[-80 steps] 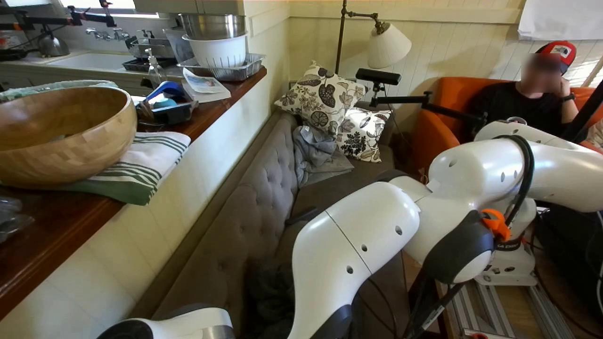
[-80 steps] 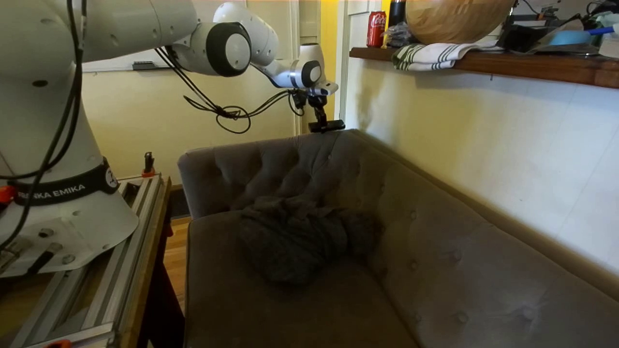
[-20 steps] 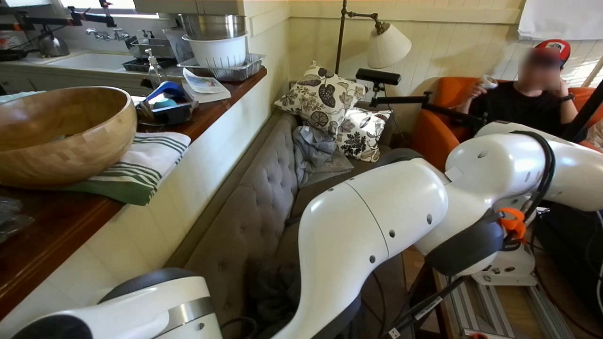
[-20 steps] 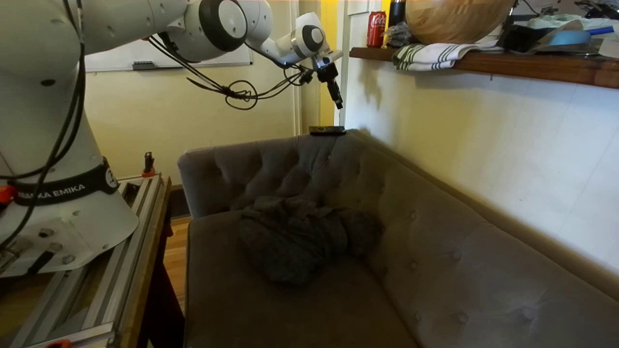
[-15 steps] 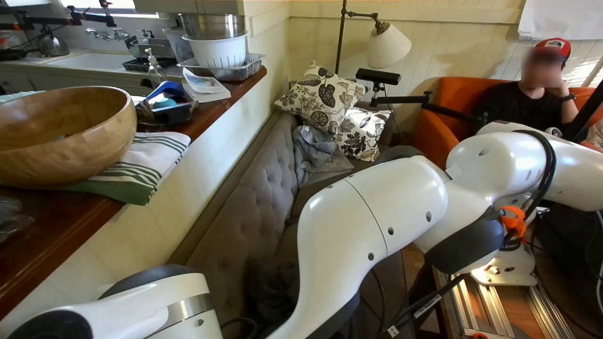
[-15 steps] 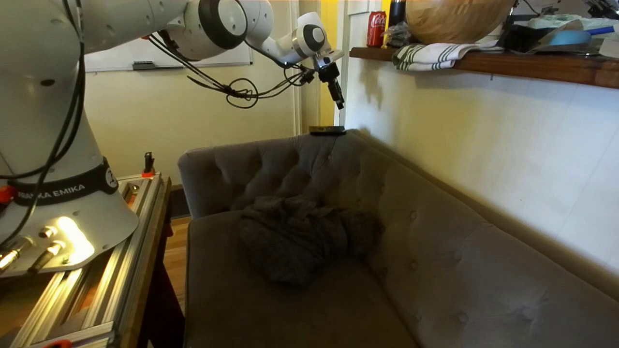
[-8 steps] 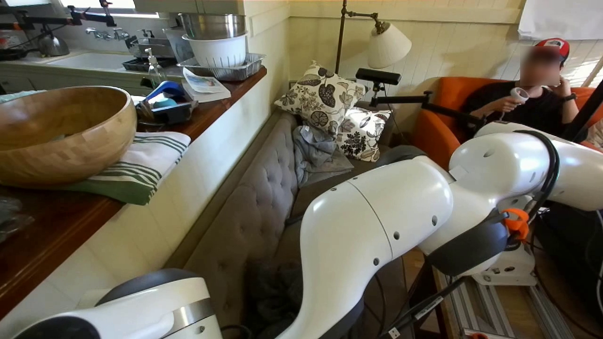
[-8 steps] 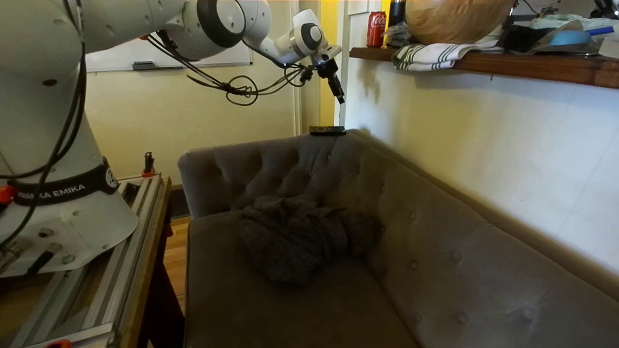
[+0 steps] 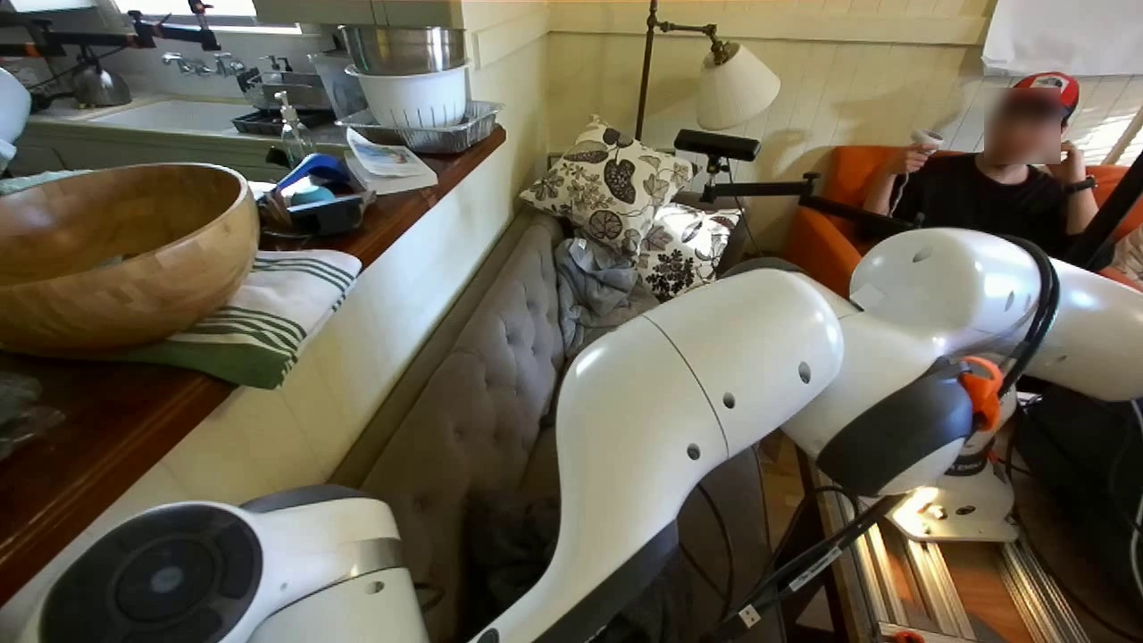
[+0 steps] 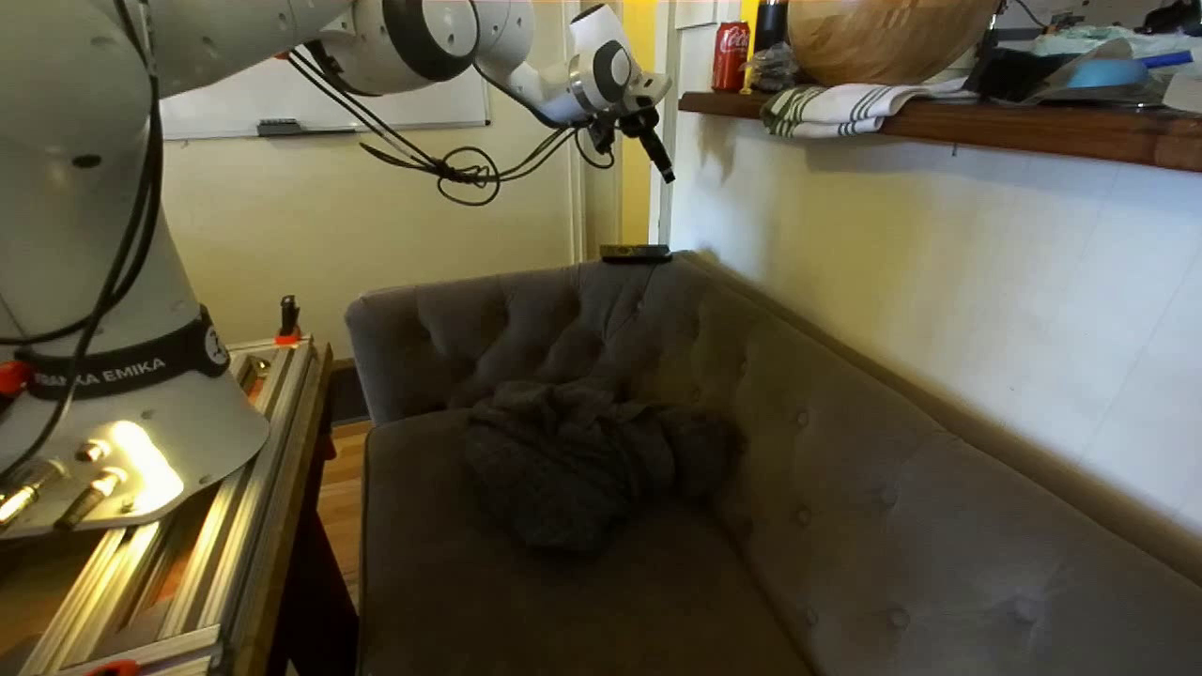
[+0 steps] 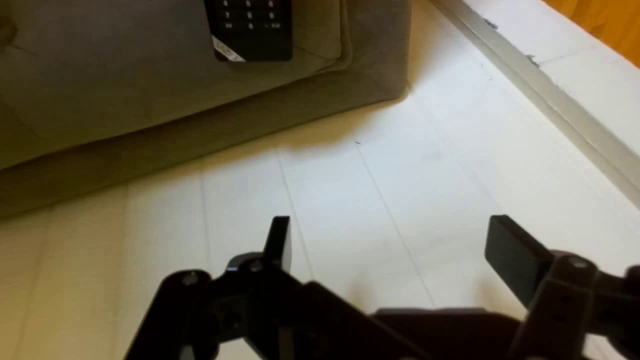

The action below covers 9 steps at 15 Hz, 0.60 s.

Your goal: Remove the remote control from the backrest of the sofa.

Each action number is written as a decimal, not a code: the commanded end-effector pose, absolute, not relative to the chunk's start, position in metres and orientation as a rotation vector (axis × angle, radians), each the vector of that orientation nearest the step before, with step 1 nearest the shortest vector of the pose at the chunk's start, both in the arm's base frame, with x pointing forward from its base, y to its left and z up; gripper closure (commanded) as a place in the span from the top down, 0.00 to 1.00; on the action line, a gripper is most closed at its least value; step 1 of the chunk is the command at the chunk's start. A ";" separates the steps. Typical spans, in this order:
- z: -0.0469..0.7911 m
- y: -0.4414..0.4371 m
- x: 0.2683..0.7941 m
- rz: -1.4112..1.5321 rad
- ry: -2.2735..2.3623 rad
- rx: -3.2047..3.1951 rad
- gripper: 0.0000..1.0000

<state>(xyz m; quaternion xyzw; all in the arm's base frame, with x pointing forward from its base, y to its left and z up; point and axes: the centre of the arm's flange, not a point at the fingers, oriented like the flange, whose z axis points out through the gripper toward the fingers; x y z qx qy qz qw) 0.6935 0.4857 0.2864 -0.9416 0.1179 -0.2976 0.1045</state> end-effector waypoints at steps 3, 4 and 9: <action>0.307 0.426 0.643 -0.971 0.284 -2.590 1.00; 0.310 0.422 0.644 -0.990 0.308 -2.541 1.00; 0.305 0.450 0.700 -1.016 0.293 -2.518 1.00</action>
